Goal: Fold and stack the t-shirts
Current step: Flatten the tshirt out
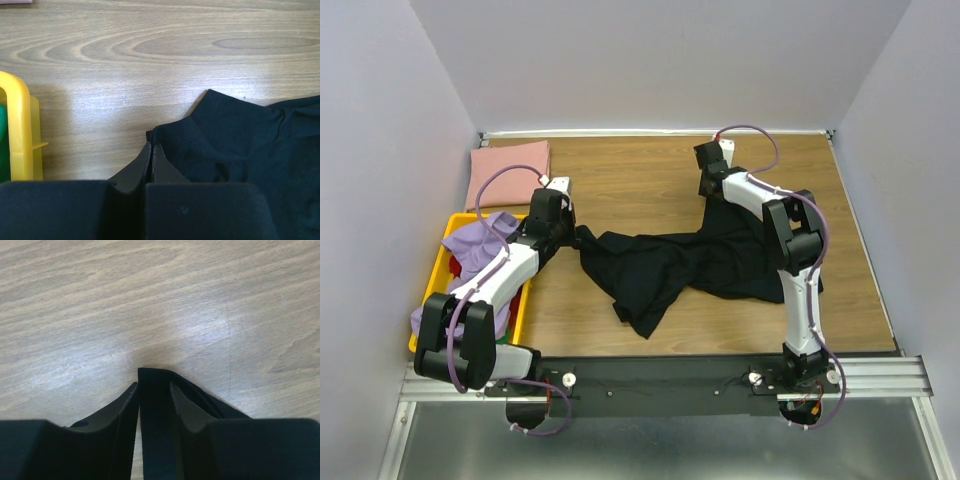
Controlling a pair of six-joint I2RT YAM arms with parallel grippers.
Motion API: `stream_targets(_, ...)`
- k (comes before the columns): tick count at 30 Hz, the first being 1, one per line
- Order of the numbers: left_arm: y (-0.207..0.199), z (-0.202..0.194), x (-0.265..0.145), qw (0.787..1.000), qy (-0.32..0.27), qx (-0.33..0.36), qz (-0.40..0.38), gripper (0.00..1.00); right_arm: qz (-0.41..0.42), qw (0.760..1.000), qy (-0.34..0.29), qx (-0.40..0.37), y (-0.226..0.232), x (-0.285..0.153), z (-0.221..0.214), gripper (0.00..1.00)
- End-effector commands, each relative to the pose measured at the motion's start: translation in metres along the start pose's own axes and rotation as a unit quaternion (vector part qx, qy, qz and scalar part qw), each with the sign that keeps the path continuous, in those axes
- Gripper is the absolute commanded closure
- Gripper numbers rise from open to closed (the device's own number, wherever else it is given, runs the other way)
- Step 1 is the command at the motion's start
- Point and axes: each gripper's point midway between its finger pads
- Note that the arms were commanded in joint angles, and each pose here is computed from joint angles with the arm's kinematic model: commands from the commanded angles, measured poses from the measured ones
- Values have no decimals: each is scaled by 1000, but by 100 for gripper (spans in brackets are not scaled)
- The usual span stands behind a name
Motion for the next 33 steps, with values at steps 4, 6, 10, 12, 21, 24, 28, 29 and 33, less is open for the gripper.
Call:
stream_targets(4,-4,6,-2,1000,-10,5,-12,100,-57,994,80,-41,-10,20,-58,74)
stream_targets(6,-4,6,-2,1000,-10,7,-12,100,-60,994,80,-42,-10,21,-56,82)
stream_targets(10,1,16,-4,1000,-26,14,8,100,-50,996,51,-50,-8,11,-17,99)
stream_targets(12,0,37,-5,999,-44,17,20,100,-58,997,29,-50,-16,-3,9,99)
stream_targets(21,-42,204,-48,982,-181,17,50,100,-81,988,-128,30,-107,-102,165,99)
stream_targets(24,-69,275,-87,967,-250,23,38,100,-76,978,-187,53,-145,-152,208,99)
stream_targets(28,-104,362,-177,929,-370,25,10,100,-83,958,-259,87,-203,-223,245,99)
stream_targets(29,-107,371,-193,922,-387,24,10,100,-85,954,-271,93,-212,-238,249,99)
stream_targets(33,-115,401,-283,877,-480,26,-4,100,-94,930,-342,101,-246,-329,262,99)
Point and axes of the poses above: each gripper's point midway between its finger pads, its own x axis out along the fingers, its own y axis along the line the jaws close on, z = x × y, and after that the axes turned 14 degrees about -x, right-handed
